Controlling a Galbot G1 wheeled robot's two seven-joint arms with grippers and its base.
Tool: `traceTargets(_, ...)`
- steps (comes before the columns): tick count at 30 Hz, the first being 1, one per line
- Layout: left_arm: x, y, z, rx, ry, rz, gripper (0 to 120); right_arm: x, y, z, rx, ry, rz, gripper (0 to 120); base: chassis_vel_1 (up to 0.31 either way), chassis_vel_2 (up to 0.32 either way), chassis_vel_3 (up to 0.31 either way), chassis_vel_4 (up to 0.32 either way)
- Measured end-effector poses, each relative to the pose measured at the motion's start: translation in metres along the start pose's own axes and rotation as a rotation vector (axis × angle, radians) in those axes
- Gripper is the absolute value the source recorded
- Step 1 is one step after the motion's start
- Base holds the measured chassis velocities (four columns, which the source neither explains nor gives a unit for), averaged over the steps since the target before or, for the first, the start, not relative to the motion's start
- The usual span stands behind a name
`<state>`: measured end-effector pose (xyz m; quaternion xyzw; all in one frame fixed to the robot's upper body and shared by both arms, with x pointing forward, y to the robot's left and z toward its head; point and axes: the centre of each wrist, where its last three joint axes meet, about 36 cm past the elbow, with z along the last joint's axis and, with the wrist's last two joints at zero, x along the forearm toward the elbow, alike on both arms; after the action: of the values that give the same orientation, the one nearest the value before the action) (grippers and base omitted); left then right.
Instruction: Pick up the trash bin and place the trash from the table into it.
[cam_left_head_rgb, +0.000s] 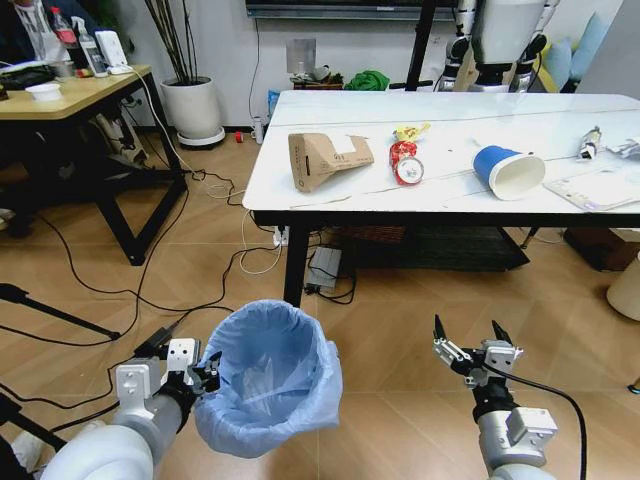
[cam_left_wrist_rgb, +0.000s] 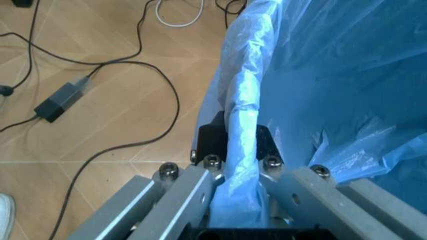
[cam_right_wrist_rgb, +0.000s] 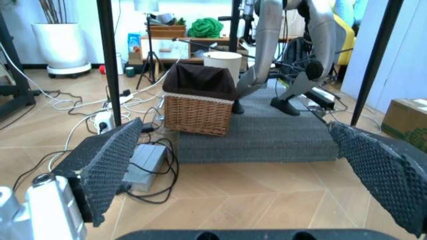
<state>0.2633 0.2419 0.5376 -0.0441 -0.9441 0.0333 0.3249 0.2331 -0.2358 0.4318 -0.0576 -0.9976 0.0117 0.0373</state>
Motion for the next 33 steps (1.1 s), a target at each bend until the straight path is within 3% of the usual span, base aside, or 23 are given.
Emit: traceTargets(33,0.005,-0.004,0.022,0.018,0.109,-0.085,0,-0.001,-0.002,0.0,0.003,-0.004,0.007,100,0.0,0.0,0.0,0.0)
